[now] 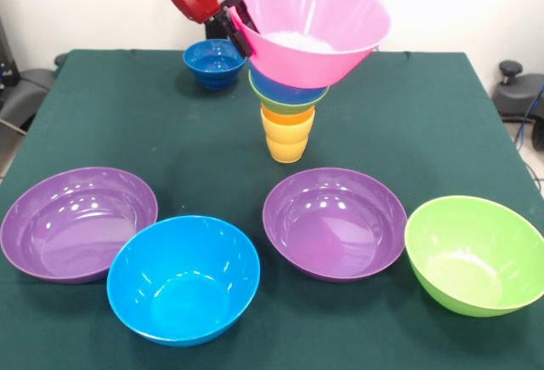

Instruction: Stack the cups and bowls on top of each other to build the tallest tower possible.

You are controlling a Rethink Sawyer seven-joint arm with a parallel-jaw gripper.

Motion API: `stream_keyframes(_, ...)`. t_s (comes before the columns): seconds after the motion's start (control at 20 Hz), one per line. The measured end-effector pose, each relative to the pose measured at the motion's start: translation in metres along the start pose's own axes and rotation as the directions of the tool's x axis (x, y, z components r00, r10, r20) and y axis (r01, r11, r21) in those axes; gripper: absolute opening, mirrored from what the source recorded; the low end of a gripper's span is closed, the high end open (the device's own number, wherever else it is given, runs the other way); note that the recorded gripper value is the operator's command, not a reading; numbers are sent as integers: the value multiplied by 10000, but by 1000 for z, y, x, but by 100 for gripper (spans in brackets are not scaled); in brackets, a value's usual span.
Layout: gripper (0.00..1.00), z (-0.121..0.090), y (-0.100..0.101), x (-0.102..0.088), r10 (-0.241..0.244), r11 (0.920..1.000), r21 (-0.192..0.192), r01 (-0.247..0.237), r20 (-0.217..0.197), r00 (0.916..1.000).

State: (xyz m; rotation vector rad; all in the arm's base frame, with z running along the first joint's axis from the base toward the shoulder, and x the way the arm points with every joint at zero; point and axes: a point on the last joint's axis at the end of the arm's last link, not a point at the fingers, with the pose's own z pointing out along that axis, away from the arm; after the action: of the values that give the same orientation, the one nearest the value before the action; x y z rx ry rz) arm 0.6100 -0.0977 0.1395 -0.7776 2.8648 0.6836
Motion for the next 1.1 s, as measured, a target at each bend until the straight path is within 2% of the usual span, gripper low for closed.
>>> stream_keyframes(0.2, 0, -5, 2, -1, -68, 9999, 79, 69, -133, 9999)
stream_keyframes(0.5, 0, -21, 6, 1, -145, 9997, 210, 158, -604, 9981)
stream_keyframes(1.1, 0, -29, 12, 5, -234, 9989, 383, 267, -846, 9961)
